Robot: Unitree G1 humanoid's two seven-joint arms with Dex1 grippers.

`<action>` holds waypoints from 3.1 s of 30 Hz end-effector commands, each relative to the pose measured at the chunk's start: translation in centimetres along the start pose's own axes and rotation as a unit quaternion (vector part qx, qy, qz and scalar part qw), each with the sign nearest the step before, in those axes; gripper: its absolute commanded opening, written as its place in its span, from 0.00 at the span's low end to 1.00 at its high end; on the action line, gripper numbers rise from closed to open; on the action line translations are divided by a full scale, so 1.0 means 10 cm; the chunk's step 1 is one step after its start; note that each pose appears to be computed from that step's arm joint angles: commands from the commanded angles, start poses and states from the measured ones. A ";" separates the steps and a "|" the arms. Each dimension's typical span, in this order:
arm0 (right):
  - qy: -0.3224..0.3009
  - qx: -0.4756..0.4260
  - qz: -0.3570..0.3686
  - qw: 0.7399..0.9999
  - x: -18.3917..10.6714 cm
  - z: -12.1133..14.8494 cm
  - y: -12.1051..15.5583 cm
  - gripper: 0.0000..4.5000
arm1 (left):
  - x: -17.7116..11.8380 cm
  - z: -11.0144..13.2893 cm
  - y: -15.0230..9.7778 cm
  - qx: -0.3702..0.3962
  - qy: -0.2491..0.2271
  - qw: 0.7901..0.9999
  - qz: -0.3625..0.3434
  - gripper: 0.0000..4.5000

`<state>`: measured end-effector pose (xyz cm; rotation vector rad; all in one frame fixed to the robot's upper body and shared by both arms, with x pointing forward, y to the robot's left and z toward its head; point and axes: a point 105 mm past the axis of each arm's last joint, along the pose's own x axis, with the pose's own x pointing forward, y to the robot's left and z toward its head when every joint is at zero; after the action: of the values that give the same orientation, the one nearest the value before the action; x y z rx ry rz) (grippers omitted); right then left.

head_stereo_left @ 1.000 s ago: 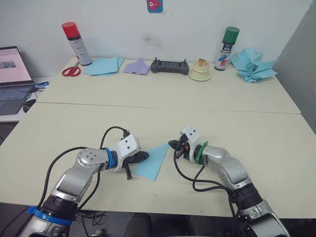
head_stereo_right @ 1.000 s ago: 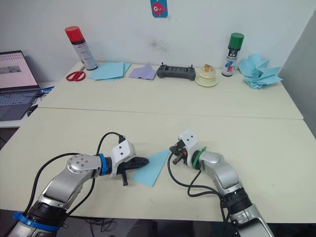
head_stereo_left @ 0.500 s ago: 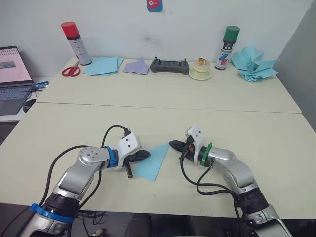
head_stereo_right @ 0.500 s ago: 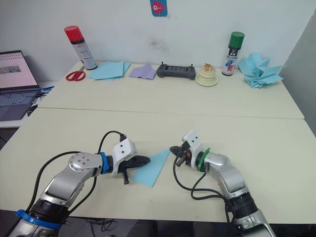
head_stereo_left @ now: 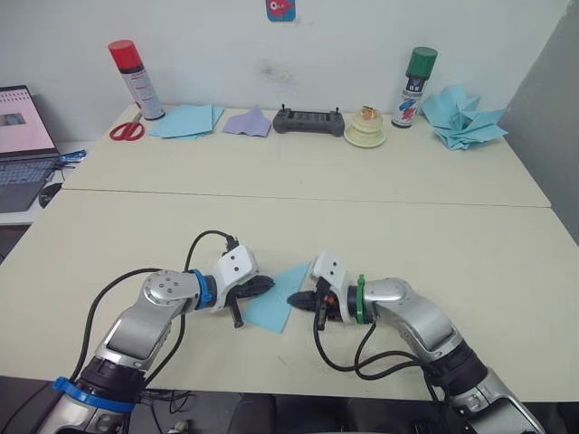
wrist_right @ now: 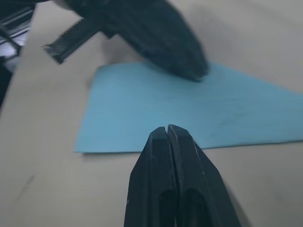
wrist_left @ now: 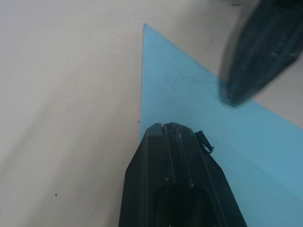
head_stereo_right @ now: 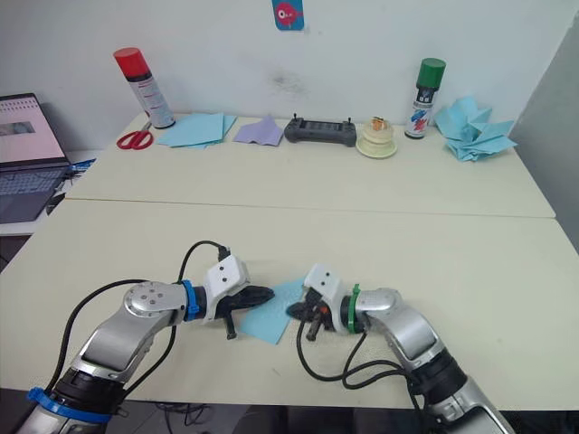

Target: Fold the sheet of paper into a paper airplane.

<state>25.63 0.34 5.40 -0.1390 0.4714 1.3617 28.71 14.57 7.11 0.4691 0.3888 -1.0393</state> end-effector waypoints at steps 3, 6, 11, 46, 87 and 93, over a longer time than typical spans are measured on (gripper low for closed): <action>0.066 0.041 0.082 0.994 0.12 -0.31 0.24 0.00 | -0.01 -0.20 -0.05 -0.023 0.039 0.999 -0.004 0.01; 0.087 0.046 0.114 0.989 0.13 -0.38 0.32 0.00 | -0.03 -0.20 -0.05 -0.024 0.041 0.999 -0.002 0.01; 0.097 0.067 0.157 0.980 0.07 -0.38 0.41 0.00 | -0.03 -0.21 -0.05 -0.025 0.043 0.999 -0.002 0.01; -0.051 0.015 -0.080 0.995 -0.49 0.40 -0.27 0.00 | -0.43 0.22 0.36 0.149 -0.040 0.988 -0.024 0.77; -0.059 0.024 -0.142 0.988 -0.61 0.32 -0.50 0.00 | -0.42 0.56 0.25 0.517 0.076 0.848 -0.094 0.01; -0.070 0.029 -0.136 0.988 -0.55 0.33 -0.49 0.00 | -0.80 0.96 0.41 0.492 0.168 0.854 -0.021 0.01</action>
<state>30.29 -4.59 8.99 -0.0582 0.3978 1.0764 29.64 16.91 18.31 1.5593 0.1407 -1.2015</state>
